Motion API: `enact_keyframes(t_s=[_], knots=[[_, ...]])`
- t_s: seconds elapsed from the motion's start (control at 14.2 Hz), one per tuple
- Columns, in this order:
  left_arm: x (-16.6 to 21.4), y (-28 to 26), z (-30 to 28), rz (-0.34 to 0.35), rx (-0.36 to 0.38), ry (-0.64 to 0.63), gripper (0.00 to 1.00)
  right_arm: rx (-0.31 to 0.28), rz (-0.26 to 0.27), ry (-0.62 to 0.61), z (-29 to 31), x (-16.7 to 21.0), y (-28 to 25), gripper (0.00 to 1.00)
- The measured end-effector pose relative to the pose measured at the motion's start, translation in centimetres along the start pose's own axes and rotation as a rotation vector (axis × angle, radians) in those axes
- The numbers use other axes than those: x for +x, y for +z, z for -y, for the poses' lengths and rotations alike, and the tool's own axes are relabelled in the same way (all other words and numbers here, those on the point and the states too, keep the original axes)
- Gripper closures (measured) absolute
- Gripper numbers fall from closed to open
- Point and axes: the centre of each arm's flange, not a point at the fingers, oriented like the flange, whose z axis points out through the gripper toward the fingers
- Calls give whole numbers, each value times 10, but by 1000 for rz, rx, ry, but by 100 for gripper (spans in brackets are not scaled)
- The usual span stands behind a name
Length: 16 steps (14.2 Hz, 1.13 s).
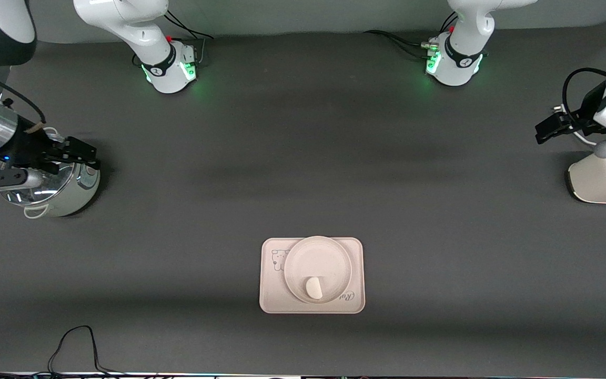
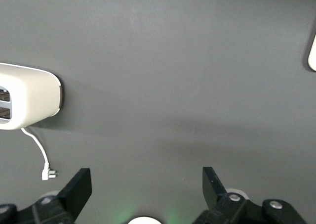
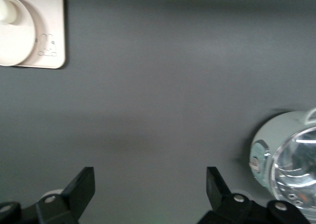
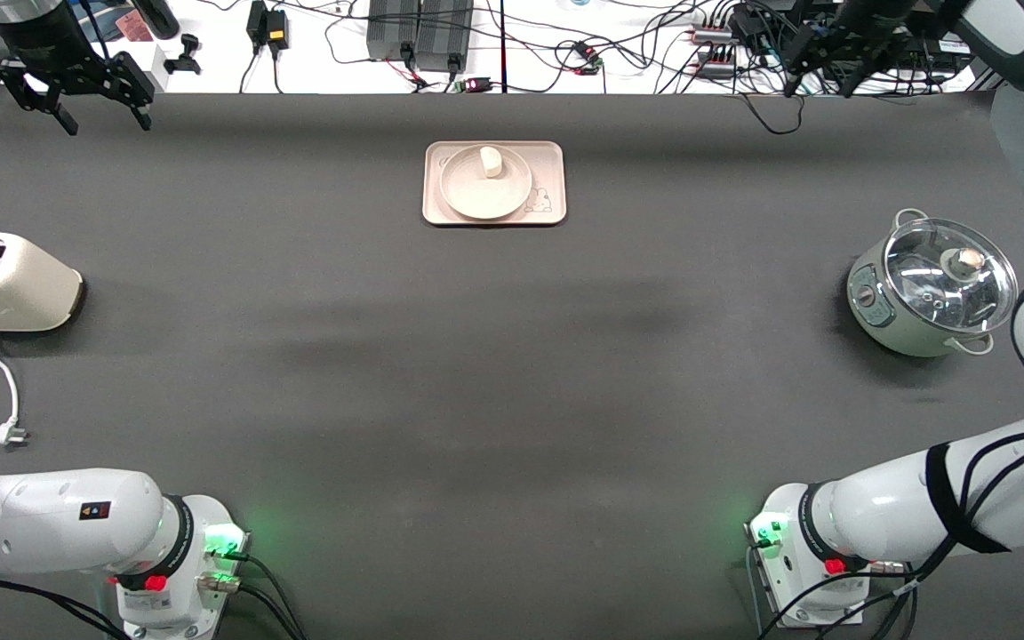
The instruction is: Place bun in plate and plate on tray
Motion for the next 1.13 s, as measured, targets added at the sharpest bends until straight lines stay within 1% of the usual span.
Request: enact_keyframes(t_s=[0.21, 0.49, 0.56, 0.71, 0.92, 1.06, 1.13], knots=[[-1, -9, 4, -18, -3, -8, 0, -25, -5, 17, -30, -6, -5, 0], [-2, -8, -9, -13, -10, 15, 0, -36, -19, 19, -34, -12, -14, 0], [0, -6, -22, -10, -12, 38, 0, -40, -20, 18, -34, -13, -15, 0], [10, 1, -65, -4, -15, 100, 0, -42, -19, 18, -34, -13, -14, 0], [32, 14, -138, -1, -26, 101, 0, -44, -13, 19, -35, -14, -12, 0], [47, 25, -160, 10, -32, 98, 0, -44, -13, 19, -35, -14, -12, 0], [54, 28, -156, 17, -31, 87, 0, -45, -12, 19, -35, -14, -11, 0]])
